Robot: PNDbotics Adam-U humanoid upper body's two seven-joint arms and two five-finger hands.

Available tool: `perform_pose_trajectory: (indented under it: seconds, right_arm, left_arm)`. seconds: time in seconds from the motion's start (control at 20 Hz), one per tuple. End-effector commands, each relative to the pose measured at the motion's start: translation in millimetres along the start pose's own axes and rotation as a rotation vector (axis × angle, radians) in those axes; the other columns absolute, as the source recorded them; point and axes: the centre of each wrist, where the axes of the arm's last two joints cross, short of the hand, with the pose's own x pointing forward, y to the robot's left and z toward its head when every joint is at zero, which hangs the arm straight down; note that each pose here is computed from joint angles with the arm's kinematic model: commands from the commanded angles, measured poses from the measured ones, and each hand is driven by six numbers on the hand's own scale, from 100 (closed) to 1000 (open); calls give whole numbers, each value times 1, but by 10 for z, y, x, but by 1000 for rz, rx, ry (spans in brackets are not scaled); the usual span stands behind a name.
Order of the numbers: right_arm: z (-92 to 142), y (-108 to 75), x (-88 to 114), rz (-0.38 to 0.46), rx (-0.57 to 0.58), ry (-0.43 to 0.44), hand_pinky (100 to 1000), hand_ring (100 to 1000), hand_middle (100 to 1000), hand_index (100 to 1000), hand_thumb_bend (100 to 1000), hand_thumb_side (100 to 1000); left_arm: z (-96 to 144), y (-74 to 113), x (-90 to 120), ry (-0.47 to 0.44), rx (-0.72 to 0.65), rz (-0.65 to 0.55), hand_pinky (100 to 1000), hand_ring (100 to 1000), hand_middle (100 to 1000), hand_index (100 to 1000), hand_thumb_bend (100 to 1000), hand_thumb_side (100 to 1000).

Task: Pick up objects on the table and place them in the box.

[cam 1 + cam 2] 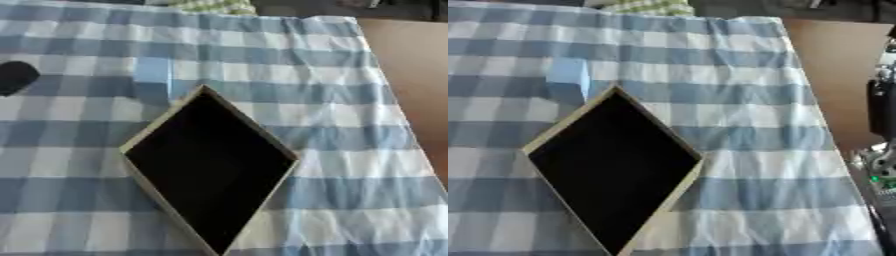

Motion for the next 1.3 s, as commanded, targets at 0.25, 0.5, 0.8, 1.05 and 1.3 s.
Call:
perform_pose_trajectory:
  seconds: [0.25, 0.5, 0.8, 1.05, 1.3]
  right_arm:
    - [-97, -36, 37, -3, 23, -41, 769, 847, 774, 884, 100, 851]
    - [-94, -37, 37, -4, 28, -39, 768, 846, 774, 884, 100, 855]
    - [-86, -40, 34, -3, 30, -35, 768, 844, 772, 884, 100, 857]
    - [-85, -40, 34, -3, 30, -33, 768, 842, 771, 884, 100, 856]
    - [-74, -39, 33, -2, 32, -28, 768, 841, 770, 884, 100, 857]
  left_arm:
    - [-205, 170, 138, -15, -274, -64, 861, 837, 809, 883, 588, 618]
    - [-351, 219, 118, -7, -406, -71, 889, 854, 824, 883, 610, 524]
    - [-445, 221, 48, 40, -527, -116, 942, 897, 871, 907, 702, 500]
    - [-521, 193, -7, 75, -515, -125, 938, 908, 880, 905, 725, 510]
    - [-654, 98, -106, 100, -472, -61, 921, 902, 870, 905, 704, 519]
